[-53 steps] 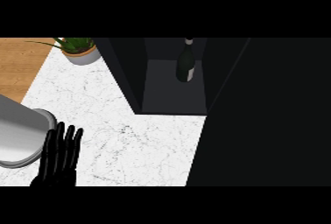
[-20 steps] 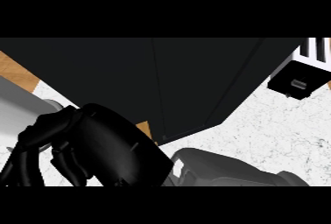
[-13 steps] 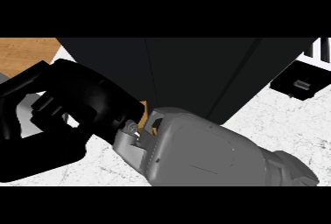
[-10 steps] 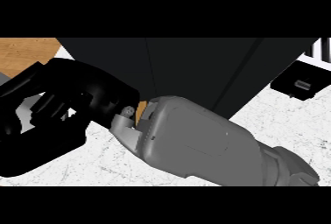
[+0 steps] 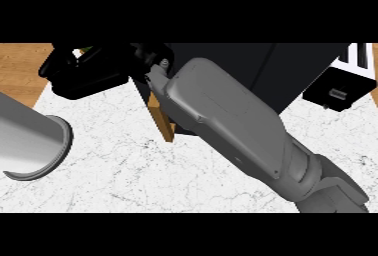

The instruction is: Pick up the wine, place it into the cabinet and close the cabinet

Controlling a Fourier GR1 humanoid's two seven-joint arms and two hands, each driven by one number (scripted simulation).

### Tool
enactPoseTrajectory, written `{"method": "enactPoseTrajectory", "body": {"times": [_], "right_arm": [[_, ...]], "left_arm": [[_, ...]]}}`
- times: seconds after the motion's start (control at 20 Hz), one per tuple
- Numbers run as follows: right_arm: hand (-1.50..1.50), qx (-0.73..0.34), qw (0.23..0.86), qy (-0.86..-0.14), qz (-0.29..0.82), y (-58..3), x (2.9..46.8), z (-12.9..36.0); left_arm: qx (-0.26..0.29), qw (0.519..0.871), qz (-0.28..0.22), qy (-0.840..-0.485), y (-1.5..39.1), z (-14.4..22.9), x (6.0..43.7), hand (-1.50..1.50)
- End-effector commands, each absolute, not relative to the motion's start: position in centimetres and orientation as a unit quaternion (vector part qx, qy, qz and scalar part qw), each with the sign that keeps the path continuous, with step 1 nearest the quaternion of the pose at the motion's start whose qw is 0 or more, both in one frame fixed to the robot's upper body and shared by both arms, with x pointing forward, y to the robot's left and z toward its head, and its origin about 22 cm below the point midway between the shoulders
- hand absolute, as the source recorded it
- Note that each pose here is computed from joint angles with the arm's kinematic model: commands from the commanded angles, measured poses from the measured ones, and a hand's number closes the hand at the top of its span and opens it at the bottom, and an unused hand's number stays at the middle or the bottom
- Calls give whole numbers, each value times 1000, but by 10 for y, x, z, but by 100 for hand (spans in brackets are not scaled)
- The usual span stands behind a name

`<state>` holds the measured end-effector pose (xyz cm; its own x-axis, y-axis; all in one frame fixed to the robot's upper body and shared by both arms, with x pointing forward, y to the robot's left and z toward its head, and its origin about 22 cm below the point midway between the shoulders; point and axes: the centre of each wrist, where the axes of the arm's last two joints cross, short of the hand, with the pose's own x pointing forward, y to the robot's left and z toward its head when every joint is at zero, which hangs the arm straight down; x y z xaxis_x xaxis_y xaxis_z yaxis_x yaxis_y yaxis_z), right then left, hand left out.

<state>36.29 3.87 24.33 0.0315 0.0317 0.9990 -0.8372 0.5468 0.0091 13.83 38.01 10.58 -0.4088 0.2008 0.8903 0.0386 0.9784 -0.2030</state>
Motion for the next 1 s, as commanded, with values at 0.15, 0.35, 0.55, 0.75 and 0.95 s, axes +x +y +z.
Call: {"method": "enactPoseTrajectory", "body": {"times": [0.15,0.35,0.55,0.75,0.95], "right_arm": [[150,271,650,-659,265,-13,415,225],[150,257,658,-664,246,-25,422,208],[150,257,656,-670,236,-51,431,201],[150,257,651,-681,216,-55,433,207],[150,263,649,-681,214,-58,434,201]], "left_arm": [[-71,537,72,-837,387,115,136,-150],[-103,536,70,-835,371,111,136,-150],[-117,533,72,-835,366,121,143,-150],[-127,538,68,-831,358,122,145,-150],[-147,549,78,-819,349,117,145,-150]]}}
